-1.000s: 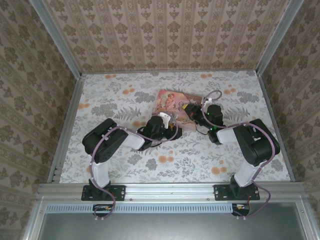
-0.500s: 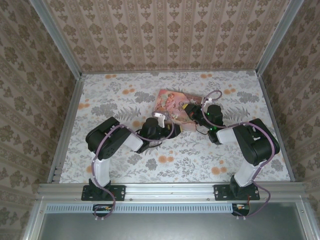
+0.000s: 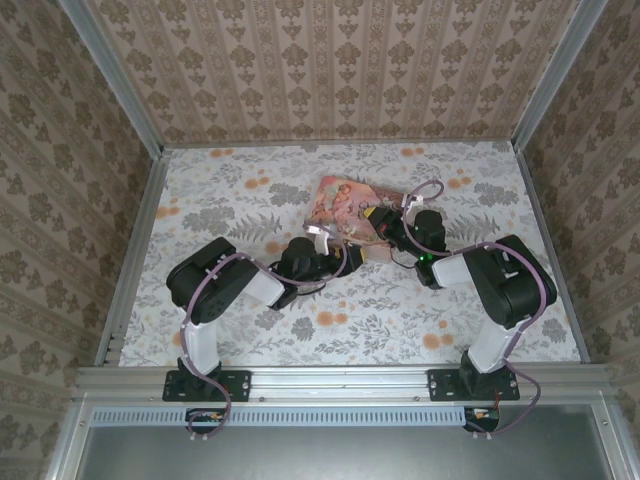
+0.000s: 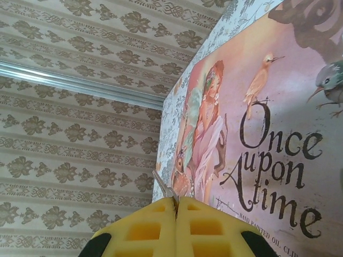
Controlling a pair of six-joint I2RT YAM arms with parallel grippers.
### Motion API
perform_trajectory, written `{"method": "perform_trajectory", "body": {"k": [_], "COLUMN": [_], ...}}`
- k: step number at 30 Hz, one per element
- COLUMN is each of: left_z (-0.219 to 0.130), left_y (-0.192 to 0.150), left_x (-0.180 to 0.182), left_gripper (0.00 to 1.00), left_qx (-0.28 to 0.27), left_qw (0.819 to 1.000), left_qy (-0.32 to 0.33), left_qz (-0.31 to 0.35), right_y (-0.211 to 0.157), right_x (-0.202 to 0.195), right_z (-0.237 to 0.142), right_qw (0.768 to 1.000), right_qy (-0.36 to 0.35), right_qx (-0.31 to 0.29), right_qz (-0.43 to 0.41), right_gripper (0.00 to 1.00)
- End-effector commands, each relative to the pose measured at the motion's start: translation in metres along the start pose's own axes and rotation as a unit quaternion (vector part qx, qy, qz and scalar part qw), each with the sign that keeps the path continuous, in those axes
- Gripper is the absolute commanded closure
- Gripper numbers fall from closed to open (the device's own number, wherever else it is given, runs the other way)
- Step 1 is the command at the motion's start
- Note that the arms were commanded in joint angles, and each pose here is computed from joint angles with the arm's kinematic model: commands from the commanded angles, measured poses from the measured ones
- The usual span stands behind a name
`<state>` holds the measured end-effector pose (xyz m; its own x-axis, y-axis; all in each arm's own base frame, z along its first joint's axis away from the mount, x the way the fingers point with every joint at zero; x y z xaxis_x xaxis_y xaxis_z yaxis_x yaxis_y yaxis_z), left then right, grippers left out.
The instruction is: Unlock a padlock with a key
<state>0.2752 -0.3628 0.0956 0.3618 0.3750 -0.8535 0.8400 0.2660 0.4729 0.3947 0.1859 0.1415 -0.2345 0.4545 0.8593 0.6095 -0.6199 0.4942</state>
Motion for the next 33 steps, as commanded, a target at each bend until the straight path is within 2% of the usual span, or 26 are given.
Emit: {"method": "perform_trajectory", "body": {"k": [1,9,19,23,33], "left_z": [0.007,0.012,0.011,0.012,0.014], "left_y": [0.017,0.014,0.017,0.017,0.018], "left_x": [-0.01,0.015,0.029,0.03,0.035], "left_gripper": [0.41,0.41,0.41,0.45,0.66], "left_qx": [-0.035,-0.036,-0.046,-0.044,-0.042], "left_qw": [0.999,0.999,0.998,0.998,0.998], "left_qy": [-0.029,-0.002,0.009,0.009,0.009], "left_qz": [0.002,-0.018,-0.032,-0.034,-0.039], "right_y": [-0.02,-0.02,-0.019,-0.02,-0.021], "right_x": [-0.033,-0.033,-0.034,-0.035,-0.037], "right_z": [-0.001,-0.001,-0.002,-0.002,-0.002], "right_qw": [0.998,0.998,0.998,0.998,0.998], "right_qy": [-0.047,-0.047,-0.047,-0.047,-0.048], "right_qx": [0.033,0.032,0.031,0.031,0.032], "right_qz": [0.023,0.023,0.024,0.025,0.028], "right_gripper": [1.0,1.0,1.0,1.0,1.0]}}
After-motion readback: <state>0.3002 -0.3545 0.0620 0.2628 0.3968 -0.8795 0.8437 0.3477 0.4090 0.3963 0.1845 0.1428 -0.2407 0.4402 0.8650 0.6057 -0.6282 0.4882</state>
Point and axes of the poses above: each hand's point on the last joint's axis, 136 mm out from that joint toward the fingers, its own z axis out along the fingers, its own x axis along the line the jaws close on, y = z × x, the point moved 2 cm from there along -z, back along the fingers, and after that the axes turned 11 degrees about -z, right-handed, at the moved point
